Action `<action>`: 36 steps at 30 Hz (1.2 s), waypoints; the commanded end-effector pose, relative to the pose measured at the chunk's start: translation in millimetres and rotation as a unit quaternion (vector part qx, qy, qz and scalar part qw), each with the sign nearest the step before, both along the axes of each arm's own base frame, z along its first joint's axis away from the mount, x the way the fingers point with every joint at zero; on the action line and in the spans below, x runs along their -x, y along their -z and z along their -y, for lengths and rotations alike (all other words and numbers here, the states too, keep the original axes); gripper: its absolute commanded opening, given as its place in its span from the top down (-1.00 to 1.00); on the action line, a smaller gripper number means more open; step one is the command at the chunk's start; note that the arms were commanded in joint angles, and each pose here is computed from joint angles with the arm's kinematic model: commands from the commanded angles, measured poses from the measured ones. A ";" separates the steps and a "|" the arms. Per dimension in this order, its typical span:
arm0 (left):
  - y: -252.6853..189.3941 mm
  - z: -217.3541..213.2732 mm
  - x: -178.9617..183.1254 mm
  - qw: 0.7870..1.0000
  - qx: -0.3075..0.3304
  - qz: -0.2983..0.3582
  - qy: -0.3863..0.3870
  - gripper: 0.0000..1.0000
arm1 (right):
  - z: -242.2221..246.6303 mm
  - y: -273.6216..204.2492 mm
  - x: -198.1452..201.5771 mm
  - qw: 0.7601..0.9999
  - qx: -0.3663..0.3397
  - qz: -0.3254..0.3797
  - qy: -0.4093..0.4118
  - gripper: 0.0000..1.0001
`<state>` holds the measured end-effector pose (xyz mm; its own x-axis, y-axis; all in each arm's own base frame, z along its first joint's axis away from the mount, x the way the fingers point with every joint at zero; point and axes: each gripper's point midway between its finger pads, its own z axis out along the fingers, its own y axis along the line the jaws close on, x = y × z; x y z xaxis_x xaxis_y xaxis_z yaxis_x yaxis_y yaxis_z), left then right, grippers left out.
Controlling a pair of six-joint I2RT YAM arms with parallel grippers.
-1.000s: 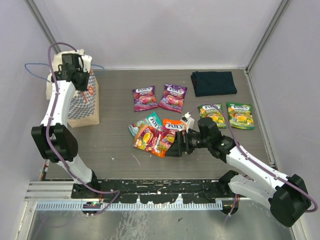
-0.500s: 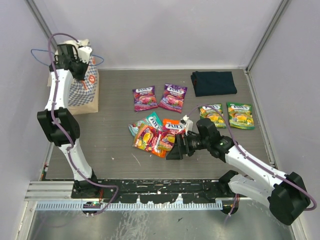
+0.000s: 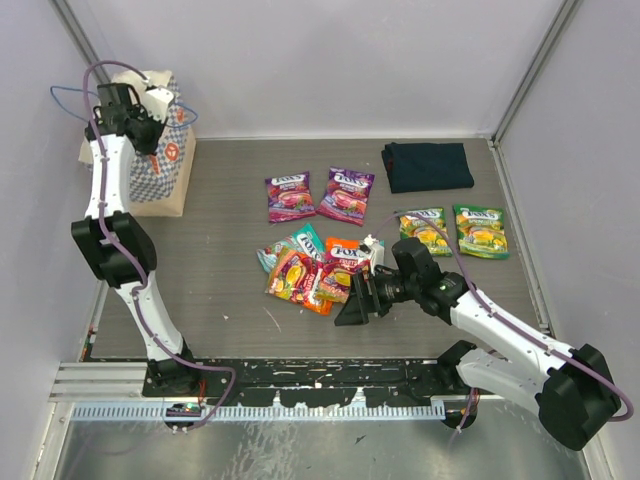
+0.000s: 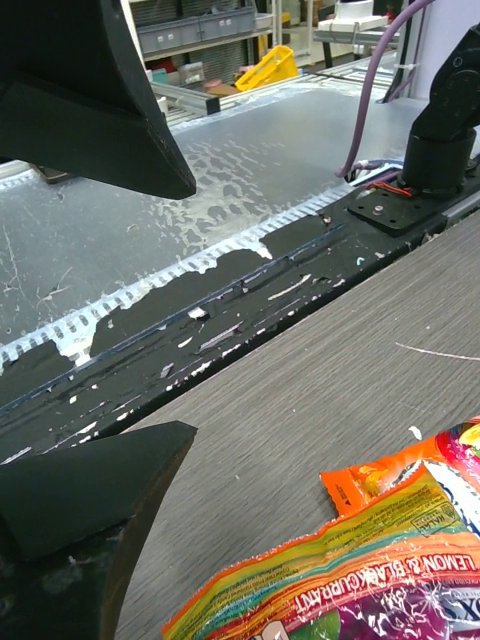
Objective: Take the snacks out of the paper bag
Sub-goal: Move the paper bag to the corner of the board.
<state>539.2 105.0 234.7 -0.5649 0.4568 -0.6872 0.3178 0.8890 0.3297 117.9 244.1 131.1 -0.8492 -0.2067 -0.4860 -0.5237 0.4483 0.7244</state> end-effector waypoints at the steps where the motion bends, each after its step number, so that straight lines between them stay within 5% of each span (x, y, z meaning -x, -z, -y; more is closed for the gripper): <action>1: -24.7 -0.7 -5.0 0.998 -0.027 0.035 0.033 1.00 | -11.8 -26.0 -4.5 0.999 -0.038 0.032 -0.024 -1.00; 16: -30.0 -31.5 -12.5 0.995 -0.079 0.043 -0.043 1.00 | -13.1 -20.8 -2.1 0.998 -0.040 0.026 -0.029 -1.00; 19: -34.6 -35.3 -11.5 0.993 -0.090 0.046 -0.057 0.53 | -13.6 -20.7 -1.2 0.998 -0.040 0.026 -0.032 -1.00; 20: -36.1 -34.5 -11.3 0.993 -0.090 0.048 -0.056 0.18 | -13.6 -20.3 -0.6 0.998 -0.039 0.025 -0.032 -1.00; 22: -43.0 -30.6 -10.8 0.993 -0.091 0.055 -0.050 -0.96 | -13.7 -19.6 -0.3 0.998 -0.038 0.024 -0.032 -1.00; 30: -124.9 -3.8 -5.8 0.981 -0.099 0.159 -0.046 -0.96 | -15.2 -16.6 -1.9 0.999 -0.034 0.019 -0.026 -1.00; 36: -208.9 19.0 17.1 0.949 -0.120 0.273 -0.101 -0.96 | -14.6 -7.7 -0.8 0.999 -0.024 0.010 -0.020 -1.00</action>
